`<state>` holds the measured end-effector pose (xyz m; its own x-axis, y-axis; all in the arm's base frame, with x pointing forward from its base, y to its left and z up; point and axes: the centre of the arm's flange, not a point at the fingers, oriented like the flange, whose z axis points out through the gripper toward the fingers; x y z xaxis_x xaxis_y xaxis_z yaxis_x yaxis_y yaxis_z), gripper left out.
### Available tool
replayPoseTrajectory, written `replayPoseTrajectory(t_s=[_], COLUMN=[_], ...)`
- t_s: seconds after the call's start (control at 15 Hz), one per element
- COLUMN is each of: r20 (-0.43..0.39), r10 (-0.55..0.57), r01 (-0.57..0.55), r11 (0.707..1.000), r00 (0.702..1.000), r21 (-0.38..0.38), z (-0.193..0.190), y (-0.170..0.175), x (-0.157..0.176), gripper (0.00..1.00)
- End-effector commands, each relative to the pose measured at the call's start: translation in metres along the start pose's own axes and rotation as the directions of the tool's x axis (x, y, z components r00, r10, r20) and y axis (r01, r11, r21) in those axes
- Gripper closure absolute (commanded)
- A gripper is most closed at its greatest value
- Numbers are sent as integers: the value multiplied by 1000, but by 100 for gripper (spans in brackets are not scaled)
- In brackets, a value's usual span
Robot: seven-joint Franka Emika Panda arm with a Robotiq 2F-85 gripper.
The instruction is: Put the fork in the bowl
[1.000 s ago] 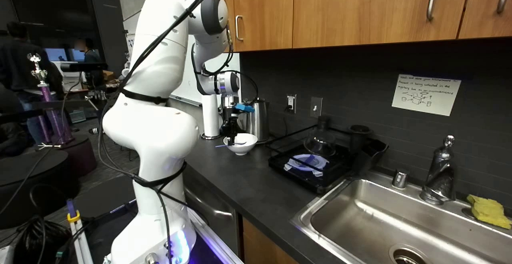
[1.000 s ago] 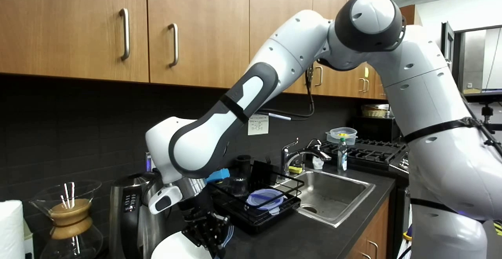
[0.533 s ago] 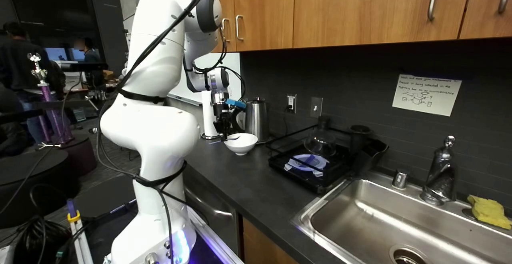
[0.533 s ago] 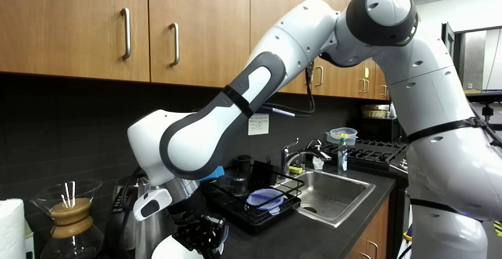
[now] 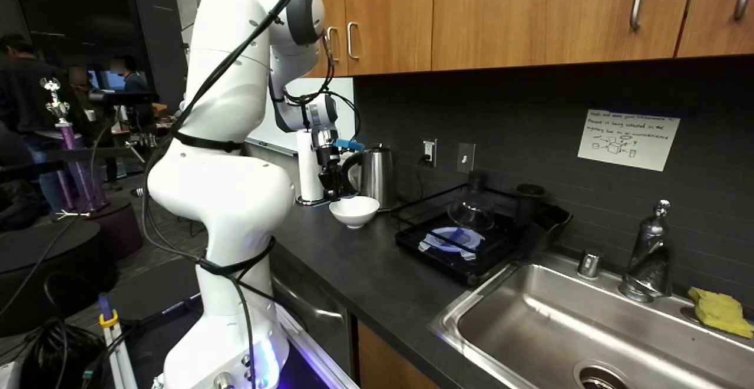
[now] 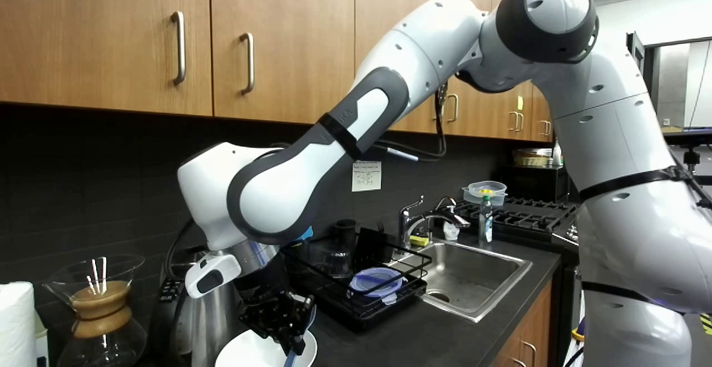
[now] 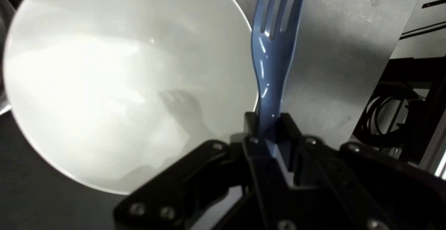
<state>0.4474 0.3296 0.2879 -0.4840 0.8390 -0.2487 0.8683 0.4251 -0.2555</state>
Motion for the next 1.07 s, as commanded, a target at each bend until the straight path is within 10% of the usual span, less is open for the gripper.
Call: replayPoseTrajectory(t_s=[0.0,0.93,1.0], r20=[56,-4,-9], r10=[1,-56,-65], r01=[1,55,63], r11=[999,987,987], r00=[998,998,998], r21=[-44,-150,-149], z=[-4,16,16], y=[8,37,36], x=[-15,-31,-31], gripper=[96,96,58])
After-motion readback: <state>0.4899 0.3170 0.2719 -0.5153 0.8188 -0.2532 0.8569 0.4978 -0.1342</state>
